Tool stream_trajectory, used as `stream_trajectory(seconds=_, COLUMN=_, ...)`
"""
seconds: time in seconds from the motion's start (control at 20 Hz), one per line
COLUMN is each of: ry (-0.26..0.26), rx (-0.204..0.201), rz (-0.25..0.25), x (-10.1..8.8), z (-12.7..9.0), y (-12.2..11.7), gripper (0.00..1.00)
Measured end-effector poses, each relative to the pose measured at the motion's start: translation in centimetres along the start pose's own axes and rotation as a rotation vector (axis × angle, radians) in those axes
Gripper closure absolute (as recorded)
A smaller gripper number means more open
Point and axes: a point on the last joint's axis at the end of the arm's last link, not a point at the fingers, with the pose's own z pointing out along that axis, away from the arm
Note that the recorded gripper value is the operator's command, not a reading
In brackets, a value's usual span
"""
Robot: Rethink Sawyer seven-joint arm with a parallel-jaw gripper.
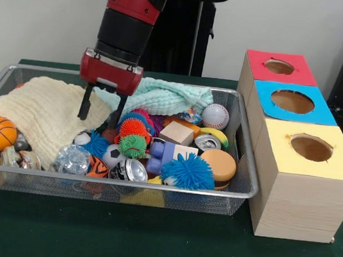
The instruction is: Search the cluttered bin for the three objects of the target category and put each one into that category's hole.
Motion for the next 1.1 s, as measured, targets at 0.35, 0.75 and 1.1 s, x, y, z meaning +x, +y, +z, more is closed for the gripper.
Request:
stream_trajectory(seconds=0.35, ry=0.010, rx=0.002, rz=-0.009, x=0.8, z=2.5, y=-0.9, gripper=0.00)
stream_trajectory(seconds=0.75, ry=0.011, rx=0.004, rz=-0.031, x=1.8, z=4.7, y=-1.9, gripper=0.00)
stream_trajectory(seconds=1.1, ry=-0.060, rx=0.013, rz=-0.055, x=1.0, z=6.2, y=-2.6, gripper=0.00)
